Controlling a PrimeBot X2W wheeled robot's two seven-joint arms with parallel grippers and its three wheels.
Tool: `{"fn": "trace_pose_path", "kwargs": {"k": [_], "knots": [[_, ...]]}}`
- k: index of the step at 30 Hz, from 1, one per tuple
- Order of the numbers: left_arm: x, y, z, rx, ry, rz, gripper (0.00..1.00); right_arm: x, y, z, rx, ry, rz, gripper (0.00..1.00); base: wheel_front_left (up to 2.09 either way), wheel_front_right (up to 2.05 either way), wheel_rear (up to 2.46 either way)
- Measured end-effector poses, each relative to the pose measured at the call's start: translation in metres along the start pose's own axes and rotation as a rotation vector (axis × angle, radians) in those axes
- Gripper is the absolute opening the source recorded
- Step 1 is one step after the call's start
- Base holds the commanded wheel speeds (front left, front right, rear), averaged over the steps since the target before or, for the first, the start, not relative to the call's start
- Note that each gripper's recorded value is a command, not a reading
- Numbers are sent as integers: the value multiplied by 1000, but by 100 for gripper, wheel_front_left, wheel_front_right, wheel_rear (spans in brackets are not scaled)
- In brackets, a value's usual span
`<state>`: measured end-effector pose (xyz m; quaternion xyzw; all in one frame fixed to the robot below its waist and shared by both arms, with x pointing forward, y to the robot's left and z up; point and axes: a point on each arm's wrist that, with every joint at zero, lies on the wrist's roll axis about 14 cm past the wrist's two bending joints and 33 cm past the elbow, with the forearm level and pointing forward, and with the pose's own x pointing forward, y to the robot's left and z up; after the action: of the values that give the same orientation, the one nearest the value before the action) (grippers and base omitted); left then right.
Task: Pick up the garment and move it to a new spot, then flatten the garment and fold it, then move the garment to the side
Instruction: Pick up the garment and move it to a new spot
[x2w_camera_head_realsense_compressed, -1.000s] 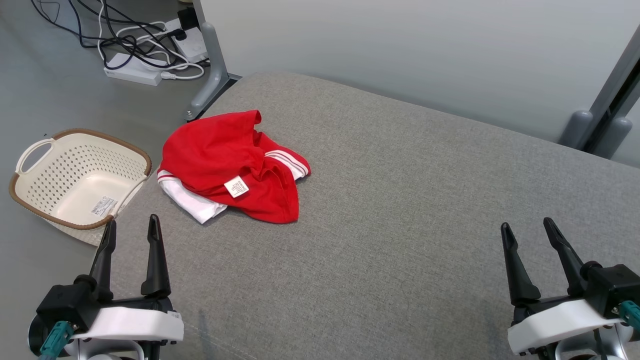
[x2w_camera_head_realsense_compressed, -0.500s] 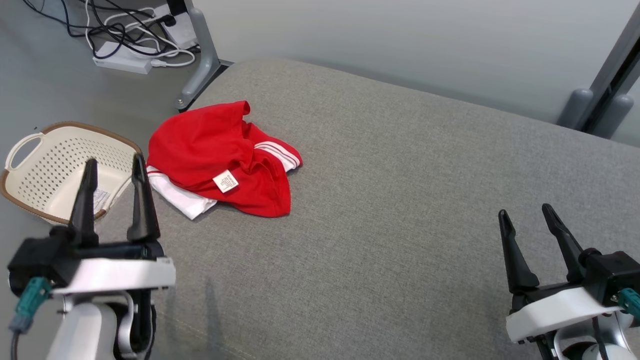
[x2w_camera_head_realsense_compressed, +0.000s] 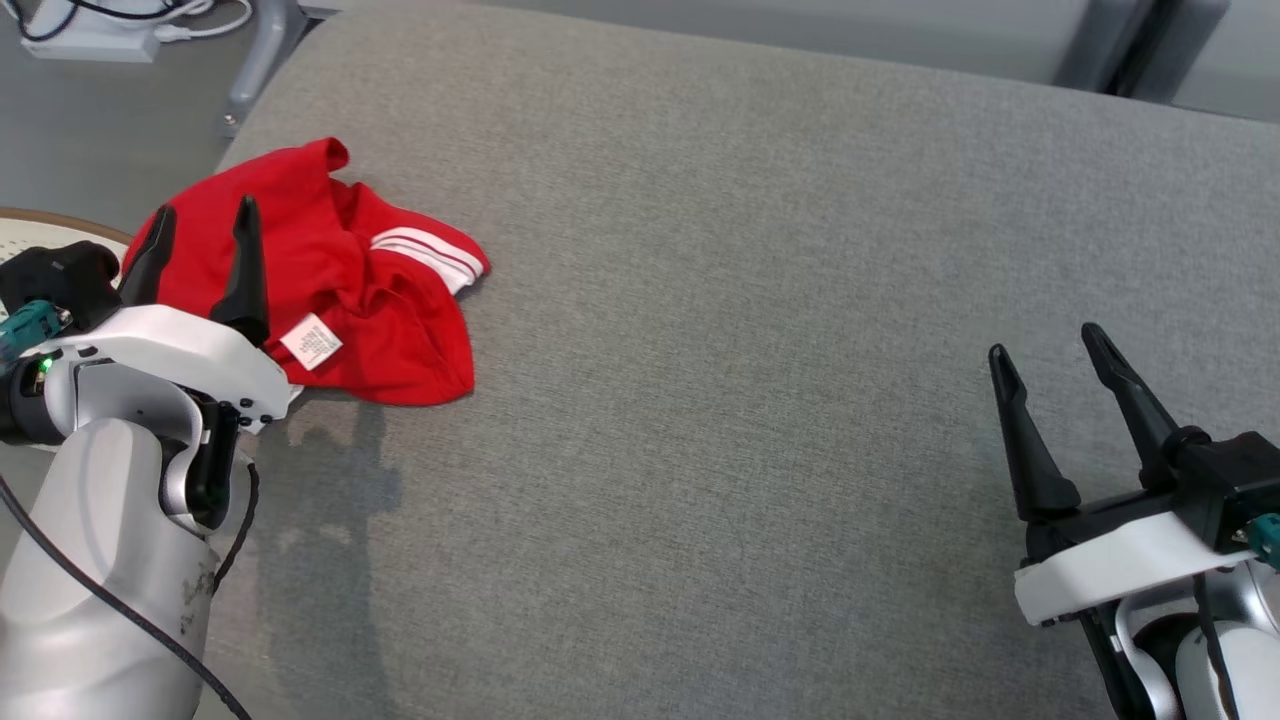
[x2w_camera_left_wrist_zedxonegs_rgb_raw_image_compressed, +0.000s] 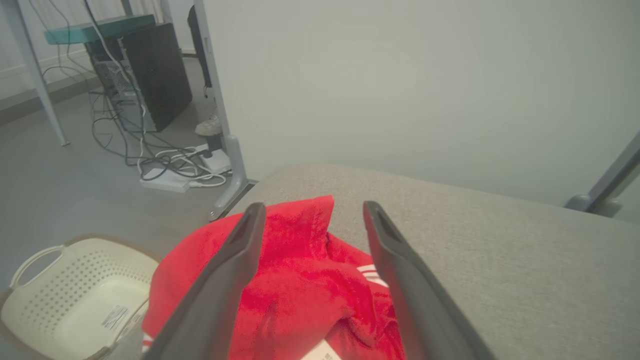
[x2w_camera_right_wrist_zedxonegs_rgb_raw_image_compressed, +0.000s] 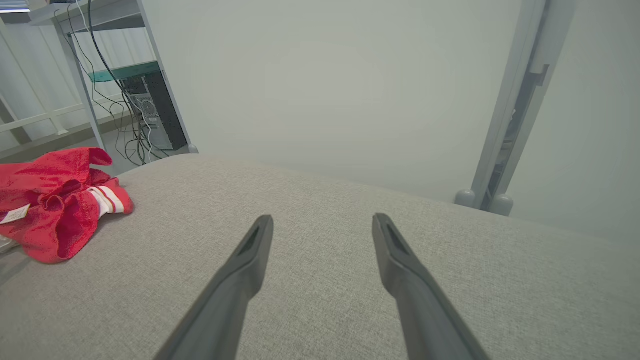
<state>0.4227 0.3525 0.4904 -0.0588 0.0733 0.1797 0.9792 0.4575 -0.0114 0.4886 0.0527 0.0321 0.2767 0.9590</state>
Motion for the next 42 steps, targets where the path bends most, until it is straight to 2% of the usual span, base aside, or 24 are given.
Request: {"fn": "trace_pose_path", "kwargs": {"k": [6, 17, 18, 19, 20, 21, 28, 33, 35, 42], "knots": [[22, -3, -75, 15, 254, -1, 100, 2, -26, -21, 7, 40, -47, 100, 0, 0, 0], [39, -7, -135, -9, 438, 30, 100, 11, -47, -45, 13, 80, -68, 100, 0, 0, 0], [39, -7, -139, -9, 449, 31, 62, 11, -48, -46, 13, 82, -70, 100, 0, 0, 0], [40, -8, -141, -7, 453, 30, 62, 11, -49, -47, 13, 85, -72, 100, 0, 0, 0], [40, -8, -143, -6, 456, 30, 5, 11, -51, -47, 13, 85, -75, 100, 0, 0, 0], [40, -8, -144, -3, 460, 32, 0, 11, -52, -47, 12, 83, -78, 100, 0, 0, 0], [43, -6, -118, -12, 332, 34, 0, 8, -51, -36, 13, 54, -93, 100, 0, 0, 0], [44, -5, -78, -33, 198, 18, 0, -1, -45, -21, 13, 21, -102, 100, 0, 0, 0], [42, 0, -40, -38, 70, 21, 0, -7, -40, -8, 10, -7, -108, 100, 0, 0, 0], [1, -7, 1, -22, -120, -2, 0, -32, -36, 11, 3, -39, -145, 100, 0, 0, 0]]}}
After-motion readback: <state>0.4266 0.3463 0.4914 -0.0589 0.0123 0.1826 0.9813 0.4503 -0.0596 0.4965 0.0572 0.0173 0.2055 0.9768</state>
